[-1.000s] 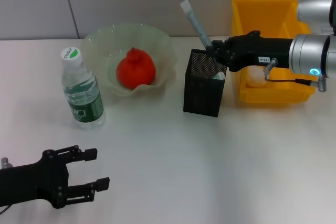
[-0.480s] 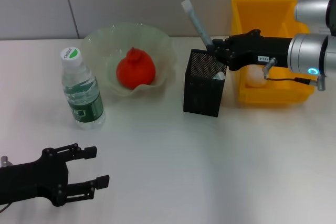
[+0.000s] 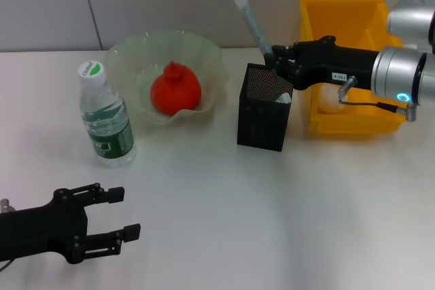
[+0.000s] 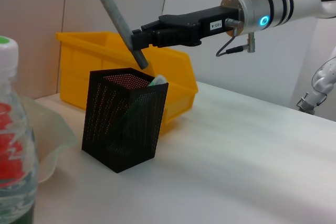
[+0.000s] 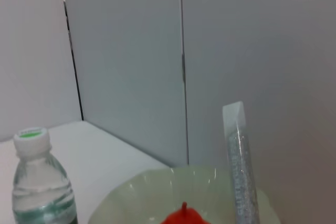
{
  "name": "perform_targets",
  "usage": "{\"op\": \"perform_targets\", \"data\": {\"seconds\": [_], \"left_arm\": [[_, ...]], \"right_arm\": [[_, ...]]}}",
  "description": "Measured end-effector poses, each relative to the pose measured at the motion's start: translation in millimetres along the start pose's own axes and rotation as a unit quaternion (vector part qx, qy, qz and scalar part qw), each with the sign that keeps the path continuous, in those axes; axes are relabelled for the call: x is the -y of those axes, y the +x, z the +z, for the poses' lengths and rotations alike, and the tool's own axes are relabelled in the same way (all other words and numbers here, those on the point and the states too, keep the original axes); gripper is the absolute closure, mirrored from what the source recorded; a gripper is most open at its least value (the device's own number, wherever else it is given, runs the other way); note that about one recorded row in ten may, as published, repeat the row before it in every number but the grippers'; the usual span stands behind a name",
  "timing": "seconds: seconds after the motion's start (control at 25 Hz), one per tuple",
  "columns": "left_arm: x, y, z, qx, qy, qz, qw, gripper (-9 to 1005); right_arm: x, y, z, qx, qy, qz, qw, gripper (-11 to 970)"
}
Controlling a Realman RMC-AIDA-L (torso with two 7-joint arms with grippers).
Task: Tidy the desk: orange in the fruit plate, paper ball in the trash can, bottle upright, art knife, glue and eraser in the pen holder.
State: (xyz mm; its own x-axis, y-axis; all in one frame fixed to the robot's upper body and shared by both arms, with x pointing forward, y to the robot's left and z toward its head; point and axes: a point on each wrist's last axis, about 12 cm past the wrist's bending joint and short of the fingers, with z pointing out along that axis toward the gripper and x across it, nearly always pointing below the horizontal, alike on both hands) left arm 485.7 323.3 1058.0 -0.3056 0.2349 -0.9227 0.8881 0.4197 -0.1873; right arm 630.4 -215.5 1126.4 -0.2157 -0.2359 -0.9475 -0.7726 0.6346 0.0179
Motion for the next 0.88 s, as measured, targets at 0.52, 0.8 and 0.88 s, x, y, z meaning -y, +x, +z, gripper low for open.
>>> {"op": "perform_targets", "data": {"seconds": [0.52, 0.8, 0.88], "left_arm": [[-1.2, -1.2, -0.8, 0.001, -0.001, 0.001, 1.0, 226], [-1.3, -1.7, -0.5, 0.002, -0.001, 0.003, 1.0, 226], [-1.3, -1.9, 0.1, 0.002, 0.0, 0.004, 1.0, 226]], "right_arm": [[-4.3, 28.5, -15.6, 0.091, 0.021, 0.016, 0.995, 814], [-7.9, 44.1, -18.9, 0.118, 0.039, 0.025, 0.992, 814], [-8.8, 45.0, -18.1, 0.119, 0.038, 0.025, 0.992, 814]]}}
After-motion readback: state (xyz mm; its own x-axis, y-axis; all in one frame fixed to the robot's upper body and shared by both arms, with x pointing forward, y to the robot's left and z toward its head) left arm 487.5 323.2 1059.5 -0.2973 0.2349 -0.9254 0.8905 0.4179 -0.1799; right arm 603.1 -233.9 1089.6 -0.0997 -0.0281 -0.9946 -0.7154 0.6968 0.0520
